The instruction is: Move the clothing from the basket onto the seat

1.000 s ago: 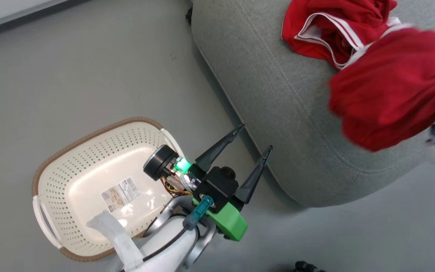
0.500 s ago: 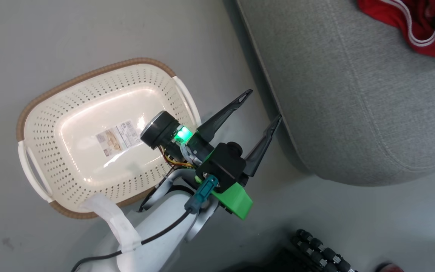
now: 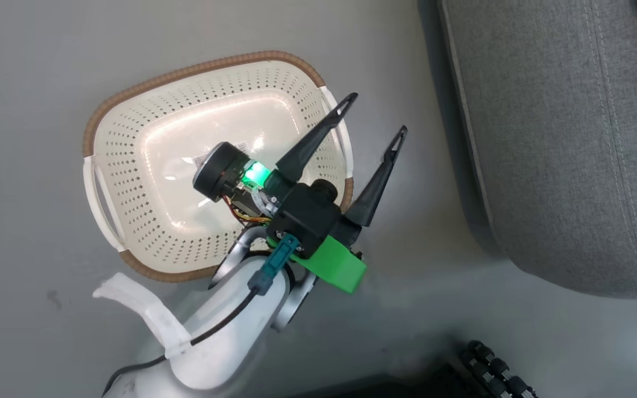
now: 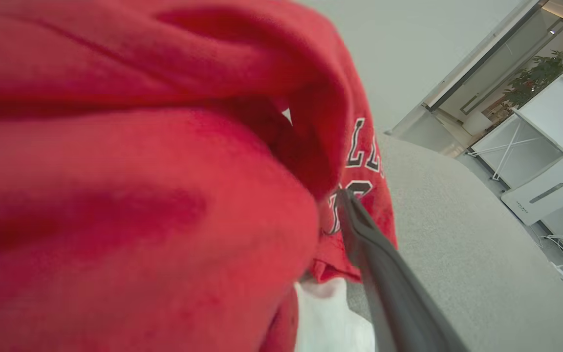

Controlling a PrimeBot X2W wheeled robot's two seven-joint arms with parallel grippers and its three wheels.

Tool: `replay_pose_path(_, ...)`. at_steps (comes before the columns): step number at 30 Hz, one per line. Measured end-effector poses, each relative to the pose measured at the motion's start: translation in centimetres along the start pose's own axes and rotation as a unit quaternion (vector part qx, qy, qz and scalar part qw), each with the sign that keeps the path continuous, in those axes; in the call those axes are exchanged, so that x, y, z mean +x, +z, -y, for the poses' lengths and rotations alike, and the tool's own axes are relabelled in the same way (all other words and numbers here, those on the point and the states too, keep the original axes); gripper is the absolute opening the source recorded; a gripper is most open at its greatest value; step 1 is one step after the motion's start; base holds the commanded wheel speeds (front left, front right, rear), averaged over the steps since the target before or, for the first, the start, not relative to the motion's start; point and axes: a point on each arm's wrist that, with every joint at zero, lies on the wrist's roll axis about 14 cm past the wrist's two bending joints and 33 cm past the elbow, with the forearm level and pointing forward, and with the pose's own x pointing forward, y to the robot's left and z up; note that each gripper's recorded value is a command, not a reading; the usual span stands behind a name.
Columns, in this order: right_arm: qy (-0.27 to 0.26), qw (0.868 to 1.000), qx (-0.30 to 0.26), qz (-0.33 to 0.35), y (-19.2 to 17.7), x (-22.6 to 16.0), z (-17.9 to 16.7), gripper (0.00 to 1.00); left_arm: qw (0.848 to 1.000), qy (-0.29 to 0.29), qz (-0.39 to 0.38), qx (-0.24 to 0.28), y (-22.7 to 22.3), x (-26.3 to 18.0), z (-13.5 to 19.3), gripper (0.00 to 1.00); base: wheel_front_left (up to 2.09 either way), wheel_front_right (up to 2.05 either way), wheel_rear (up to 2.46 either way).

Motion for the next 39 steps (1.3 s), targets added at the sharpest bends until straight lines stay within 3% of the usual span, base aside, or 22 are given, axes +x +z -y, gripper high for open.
replay_pose_path(9, 0.011, 1.0, 0.008, 0.006, 0.3, -6.3, -1.6, 1.0, 0.998, 0.062, 0.033, -0.004, 2.9, -1.7, -1.6, 1.0, 0.0, 0.0, 0.0)
replay_pose_path(16, 0.07, 0.995, 0.054, 0.037, 3.1, -11.5, -5.4, 1.0, 0.987, 0.152, 0.052, 0.012, 5.9, -5.0, -3.7, 1.0, 0.0, 0.0, 0.0)
replay_pose_path(21, 0.136, 0.98, 0.133, 0.059, 5.8, -15.6, -9.7, 1.0, 0.97, 0.226, 0.089, 0.004, 9.3, -10.0, -4.7, 1.0, 0.0, 0.0, 0.0)
replay_pose_path(27, 0.215, 0.955, 0.185, 0.082, 8.7, -20.1, -14.1, 1.0, 0.951, 0.286, 0.114, 0.021, 11.7, -16.0, -5.3, 1.0, 0.0, 0.0, 0.0)
replay_pose_path(34, 0.264, 0.93, 0.214, 0.142, 13.4, -23.7, -15.9, 1.0, 0.932, 0.334, 0.129, 0.054, 13.0, -21.7, -4.5, 1.0, 0.0, 0.0, 0.0)
replay_pose_path(39, 0.25, 0.919, 0.239, 0.188, 16.2, -25.1, -14.3, 1.0, 0.919, 0.366, 0.129, 0.067, 12.9, -25.5, -3.8, 1.0, 0.0, 0.0, 0.0)
